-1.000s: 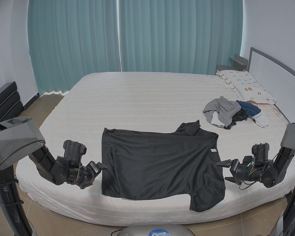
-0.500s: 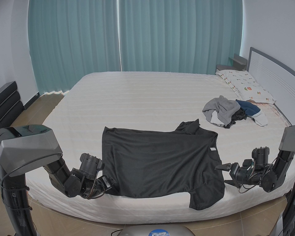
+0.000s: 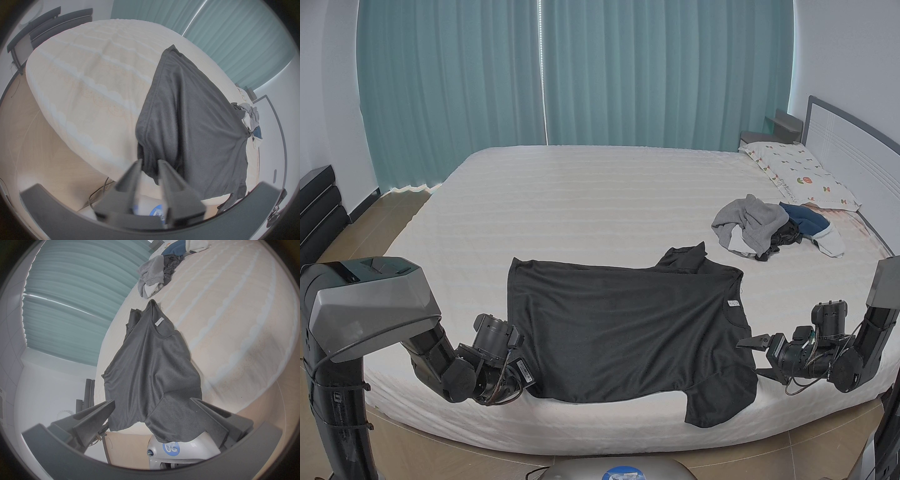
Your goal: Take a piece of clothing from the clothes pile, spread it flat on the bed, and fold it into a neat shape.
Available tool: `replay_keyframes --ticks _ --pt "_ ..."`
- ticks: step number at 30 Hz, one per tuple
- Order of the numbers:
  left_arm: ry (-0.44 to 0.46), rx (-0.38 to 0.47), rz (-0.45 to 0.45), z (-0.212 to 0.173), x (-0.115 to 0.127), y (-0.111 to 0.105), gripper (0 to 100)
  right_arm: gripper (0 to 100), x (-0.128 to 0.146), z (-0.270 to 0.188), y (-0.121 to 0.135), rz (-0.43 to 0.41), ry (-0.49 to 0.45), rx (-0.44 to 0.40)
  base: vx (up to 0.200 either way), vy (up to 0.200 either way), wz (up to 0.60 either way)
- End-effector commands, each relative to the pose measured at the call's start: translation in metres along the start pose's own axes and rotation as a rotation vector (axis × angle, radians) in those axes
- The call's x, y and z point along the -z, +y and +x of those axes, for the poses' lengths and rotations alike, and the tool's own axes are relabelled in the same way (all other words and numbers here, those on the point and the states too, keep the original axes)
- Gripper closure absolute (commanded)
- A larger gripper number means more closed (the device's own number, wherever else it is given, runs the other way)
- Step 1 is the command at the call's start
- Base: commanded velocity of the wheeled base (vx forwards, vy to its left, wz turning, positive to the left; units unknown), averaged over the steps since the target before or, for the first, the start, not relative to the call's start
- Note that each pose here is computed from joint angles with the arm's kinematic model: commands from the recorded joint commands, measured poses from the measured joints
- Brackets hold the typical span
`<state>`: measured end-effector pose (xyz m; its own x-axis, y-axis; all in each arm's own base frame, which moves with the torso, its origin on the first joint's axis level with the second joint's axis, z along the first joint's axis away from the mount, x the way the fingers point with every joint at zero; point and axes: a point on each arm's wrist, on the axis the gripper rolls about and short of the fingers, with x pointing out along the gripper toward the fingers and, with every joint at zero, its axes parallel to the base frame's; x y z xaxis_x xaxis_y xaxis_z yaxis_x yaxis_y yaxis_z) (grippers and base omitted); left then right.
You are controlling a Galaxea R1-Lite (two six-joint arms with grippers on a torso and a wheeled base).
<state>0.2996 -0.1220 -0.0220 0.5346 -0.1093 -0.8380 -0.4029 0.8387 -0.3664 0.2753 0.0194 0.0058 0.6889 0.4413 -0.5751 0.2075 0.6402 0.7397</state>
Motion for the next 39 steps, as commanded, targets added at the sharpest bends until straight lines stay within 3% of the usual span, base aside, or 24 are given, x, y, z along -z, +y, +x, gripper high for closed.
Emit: replay_keyframes --ticks 1,8,14,26,39 --pt "0.007 -0.026 -0.016 0.000 -0.002 0.010 100 0 0.005 -0.001 -0.002 0.003 0.015 0.014 0.000 0.000 0.00" --pt "-0.058 -0.047 -0.111 -0.014 -0.036 0.031 100 0 0.018 0.006 -0.007 -0.044 0.069 0.042 0.000 0.000 0.00" --pt "-0.038 -0.112 -0.086 -0.038 -0.052 0.045 100 0 0.021 0.010 -0.016 -0.080 0.071 0.094 0.000 0.000 0.00" --pt "0.025 -0.215 -0.029 -0.041 -0.058 0.069 100 0 0.022 0.010 -0.017 -0.086 0.068 0.103 0.000 0.000 0.00" --pt "0.001 -0.189 -0.067 -0.038 -0.069 0.067 100 0 0.014 0.032 -0.020 -0.138 0.048 0.108 0.000 0.000 0.00"
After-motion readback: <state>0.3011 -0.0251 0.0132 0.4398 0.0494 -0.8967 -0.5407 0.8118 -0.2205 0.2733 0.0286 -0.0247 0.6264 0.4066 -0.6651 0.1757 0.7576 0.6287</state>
